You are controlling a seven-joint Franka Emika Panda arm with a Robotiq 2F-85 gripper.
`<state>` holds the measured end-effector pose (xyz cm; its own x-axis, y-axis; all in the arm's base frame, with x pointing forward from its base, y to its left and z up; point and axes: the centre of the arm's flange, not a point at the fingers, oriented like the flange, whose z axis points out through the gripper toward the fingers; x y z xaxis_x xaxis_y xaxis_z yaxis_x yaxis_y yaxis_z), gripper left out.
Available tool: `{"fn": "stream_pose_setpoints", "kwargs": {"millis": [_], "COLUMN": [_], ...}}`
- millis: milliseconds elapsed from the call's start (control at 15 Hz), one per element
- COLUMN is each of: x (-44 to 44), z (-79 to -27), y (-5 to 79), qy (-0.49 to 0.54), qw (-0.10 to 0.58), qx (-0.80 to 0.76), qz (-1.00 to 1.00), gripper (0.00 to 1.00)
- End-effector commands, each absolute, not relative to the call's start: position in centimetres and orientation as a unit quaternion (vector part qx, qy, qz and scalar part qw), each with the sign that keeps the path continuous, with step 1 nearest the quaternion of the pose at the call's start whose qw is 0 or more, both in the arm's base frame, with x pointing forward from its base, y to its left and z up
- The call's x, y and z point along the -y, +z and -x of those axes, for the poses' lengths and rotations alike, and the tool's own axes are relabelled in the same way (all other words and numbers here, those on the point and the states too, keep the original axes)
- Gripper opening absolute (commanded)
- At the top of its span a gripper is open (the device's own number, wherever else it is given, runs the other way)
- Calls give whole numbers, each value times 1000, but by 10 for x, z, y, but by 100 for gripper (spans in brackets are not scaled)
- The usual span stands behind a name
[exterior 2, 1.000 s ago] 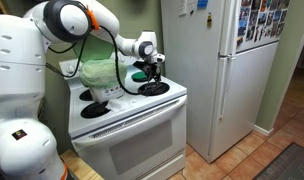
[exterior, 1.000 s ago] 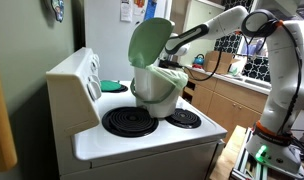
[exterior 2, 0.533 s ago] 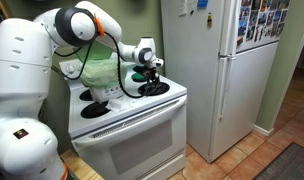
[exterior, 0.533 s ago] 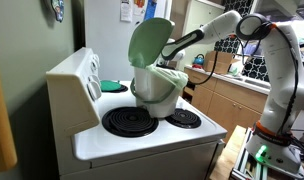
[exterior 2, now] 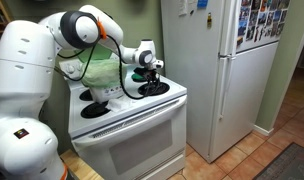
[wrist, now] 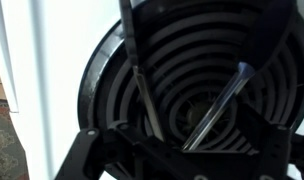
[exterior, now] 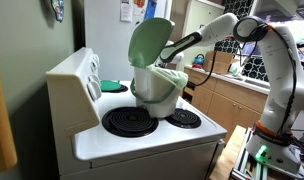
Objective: Pick up the silver tongs, pick up the white tissue with the tongs and put it in the bin, put the silver tongs back on the hob of the stove
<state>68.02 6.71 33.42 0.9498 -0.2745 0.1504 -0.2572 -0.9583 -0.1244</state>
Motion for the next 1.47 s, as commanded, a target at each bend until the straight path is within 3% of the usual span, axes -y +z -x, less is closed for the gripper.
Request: {"fn": "stream_pose_setpoints", "kwargs": {"millis": [0, 533, 1133, 1400], "x": [-67, -70, -91, -98], "z": [-684, -684, -650, -630], "y": [333, 343, 359, 369], "qy": [-83, -78, -1, -12], "qw": [45, 50, 63, 45], "qx": [-138, -130, -97, -92], "qz": [986, 987, 993, 995], "gripper": [66, 7, 6, 6]}}
